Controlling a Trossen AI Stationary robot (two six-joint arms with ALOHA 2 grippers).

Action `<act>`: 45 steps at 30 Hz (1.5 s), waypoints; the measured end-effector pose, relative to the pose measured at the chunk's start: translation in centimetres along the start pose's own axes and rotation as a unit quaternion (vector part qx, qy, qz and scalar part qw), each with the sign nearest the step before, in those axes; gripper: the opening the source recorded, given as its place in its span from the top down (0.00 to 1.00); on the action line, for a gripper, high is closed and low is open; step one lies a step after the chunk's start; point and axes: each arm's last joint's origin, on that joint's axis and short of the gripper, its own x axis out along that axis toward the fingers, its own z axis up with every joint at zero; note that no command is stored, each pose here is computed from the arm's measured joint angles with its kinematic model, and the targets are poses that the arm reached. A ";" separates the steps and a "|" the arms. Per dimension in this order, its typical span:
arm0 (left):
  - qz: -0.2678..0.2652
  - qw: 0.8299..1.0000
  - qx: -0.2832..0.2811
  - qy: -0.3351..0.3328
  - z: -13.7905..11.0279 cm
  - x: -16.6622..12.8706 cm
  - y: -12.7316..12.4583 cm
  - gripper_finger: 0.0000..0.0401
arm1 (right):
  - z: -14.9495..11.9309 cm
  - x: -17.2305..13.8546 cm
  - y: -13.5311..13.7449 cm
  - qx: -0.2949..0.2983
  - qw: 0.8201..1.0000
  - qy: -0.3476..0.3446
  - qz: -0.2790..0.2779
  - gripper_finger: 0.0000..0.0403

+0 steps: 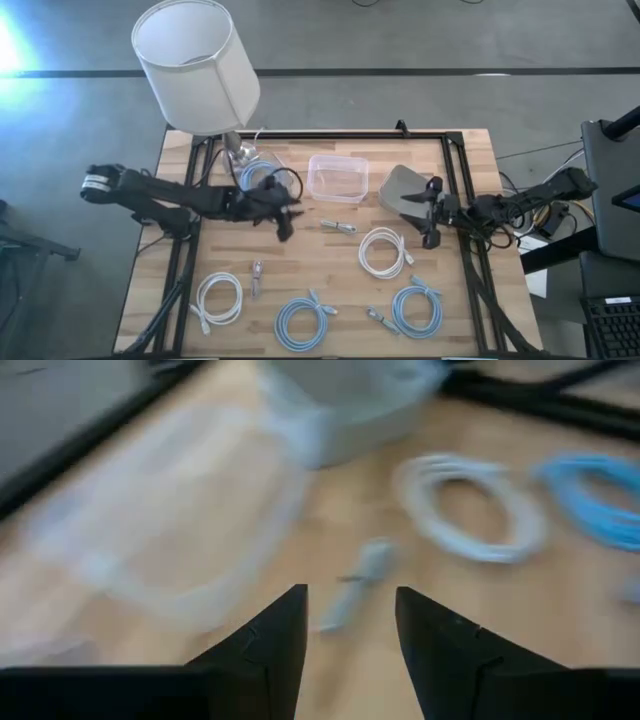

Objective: Pick & Place USB Port
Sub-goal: Put the left blue HDMI cable into the left transparent bin

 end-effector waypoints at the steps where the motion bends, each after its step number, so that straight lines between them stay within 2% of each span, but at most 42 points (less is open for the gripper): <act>1: -0.024 1.000 0.010 -0.006 0.1 0.0 -0.5 0.61 | 0.4 0.3 0.2 0.006 1.000 0.006 0.007 0.42; 4: -0.086 0.994 0.060 -0.018 0.0 -0.1 -2.2 0.61 | 1.3 1.7 1.1 0.006 0.998 0.042 0.035 0.42; 7: -0.110 0.989 0.098 -0.009 -0.8 0.1 -3.6 0.61 | 1.6 3.6 2.2 -0.016 0.994 0.096 0.046 0.42; 14: -0.156 0.981 0.104 0.041 -3.7 0.8 -7.1 0.61 | 0.8 8.2 4.6 -0.086 0.967 0.235 0.041 0.42; 19: -0.202 0.974 0.098 0.039 -5.5 1.6 -9.9 0.61 | 0.3 10.9 6.0 -0.110 0.950 0.288 0.038 0.42; 23: -0.231 0.969 0.064 0.067 -6.9 2.5 -11.5 0.61 | -0.1 12.6 6.9 -0.121 0.940 0.317 0.036 0.42; 27: -0.236 0.964 0.060 0.103 -8.5 3.4 -12.3 0.61 | -1.2 13.5 7.4 -0.131 0.927 0.351 0.032 0.42; 31: -0.252 0.957 0.034 0.141 -9.9 4.2 -13.1 0.61 | -2.0 14.0 7.6 -0.142 0.917 0.372 0.031 0.42; 36: -0.248 0.952 0.025 0.175 -11.6 5.1 -13.8 0.61 | -2.1 14.2 7.7 -0.155 0.915 0.371 0.036 0.42; 45: -0.231 0.953 0.004 0.198 -12.9 6.4 -14.0 0.61 | -0.8 13.9 7.6 -0.180 0.918 0.350 0.050 0.42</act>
